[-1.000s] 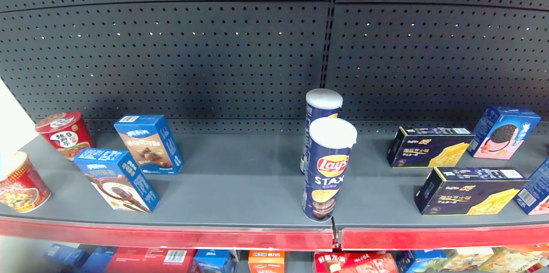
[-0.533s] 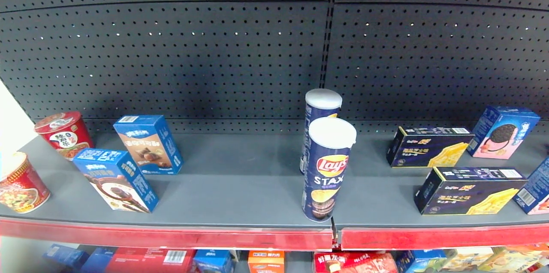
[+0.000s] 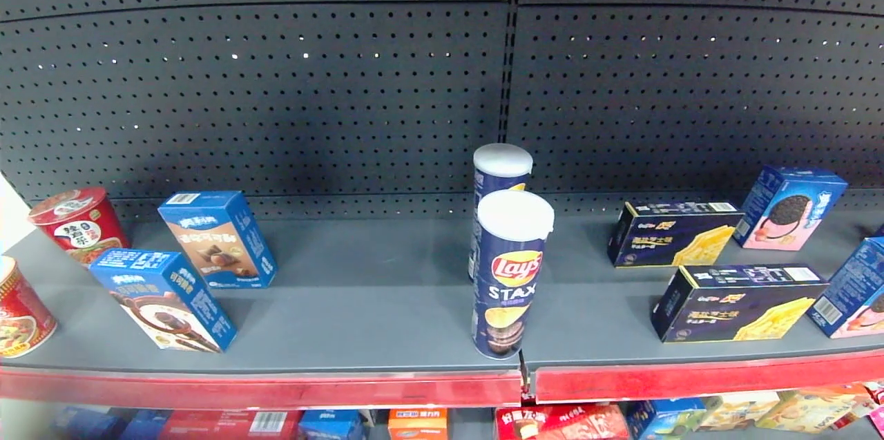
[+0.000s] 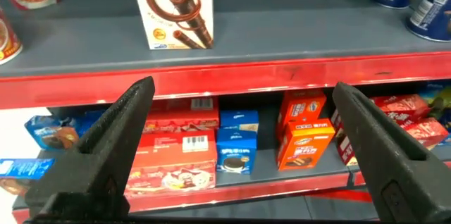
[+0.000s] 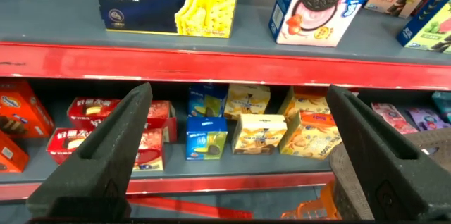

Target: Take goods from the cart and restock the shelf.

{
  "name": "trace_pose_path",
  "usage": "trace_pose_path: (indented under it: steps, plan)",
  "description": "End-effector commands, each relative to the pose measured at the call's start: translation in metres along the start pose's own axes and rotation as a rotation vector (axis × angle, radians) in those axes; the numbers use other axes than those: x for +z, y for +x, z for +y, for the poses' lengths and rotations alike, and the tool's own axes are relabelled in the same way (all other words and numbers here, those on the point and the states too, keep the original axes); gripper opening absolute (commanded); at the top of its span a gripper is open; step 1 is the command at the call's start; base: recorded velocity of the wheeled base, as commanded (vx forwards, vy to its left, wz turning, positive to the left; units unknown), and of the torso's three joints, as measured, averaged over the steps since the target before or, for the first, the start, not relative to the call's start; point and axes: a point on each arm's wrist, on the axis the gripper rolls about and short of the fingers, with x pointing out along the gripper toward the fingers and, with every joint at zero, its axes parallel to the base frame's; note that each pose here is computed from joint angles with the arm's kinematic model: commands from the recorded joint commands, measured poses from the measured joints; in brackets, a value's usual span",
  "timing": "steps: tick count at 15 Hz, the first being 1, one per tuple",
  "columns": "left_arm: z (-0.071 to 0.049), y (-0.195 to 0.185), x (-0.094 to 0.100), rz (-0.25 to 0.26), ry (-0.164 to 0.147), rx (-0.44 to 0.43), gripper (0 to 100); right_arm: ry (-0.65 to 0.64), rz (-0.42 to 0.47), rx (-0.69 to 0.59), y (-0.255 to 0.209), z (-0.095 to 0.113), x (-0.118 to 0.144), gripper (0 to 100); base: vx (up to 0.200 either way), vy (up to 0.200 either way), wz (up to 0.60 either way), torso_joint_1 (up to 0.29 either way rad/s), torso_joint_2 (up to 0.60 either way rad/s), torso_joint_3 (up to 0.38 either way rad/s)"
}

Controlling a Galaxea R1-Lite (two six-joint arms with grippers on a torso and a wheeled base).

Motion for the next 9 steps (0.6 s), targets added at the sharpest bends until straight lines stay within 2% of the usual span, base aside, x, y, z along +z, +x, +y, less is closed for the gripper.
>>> trace_pose_path:
  steps: [1, 3, 6, 8, 9]
  plan:
    - [0.0, 0.0004, 0.0006, 0.003, -0.002, 0.0, 100, 0.0, 0.001, 0.0, 0.0001, 0.0, 0.0001, 100, 0.0, 0.0, 0.0, 0.0, 0.0, 0.0]
    - [0.0001, 0.0004, 0.0, 0.001, -0.013, 0.003, 100, 0.01, 0.002, 0.001, 0.0002, 0.0001, -0.0003, 100, 0.0, 0.0, 0.0, 0.0, 0.0, 0.0]
    - [0.0, 0.0004, 0.0003, -0.002, -0.005, 0.0, 100, 0.012, 0.002, 0.001, 0.0002, 0.0001, -0.0003, 100, 0.0, 0.0, 0.0, 0.0, 0.0, 0.0]
    - [0.0001, 0.0004, 0.0003, -0.002, 0.006, 0.002, 100, 0.012, 0.002, 0.001, 0.0002, 0.0001, -0.0003, 100, -0.2, 0.0, 0.0, 0.01, 0.0, 0.0]
    - [0.0, 0.0004, 0.0003, -0.002, -0.002, 0.0, 100, 0.014, 0.0, 0.001, 0.0001, 0.0001, 0.0001, 100, -0.2, 0.0, 0.0, 0.022, 0.02, 0.002]
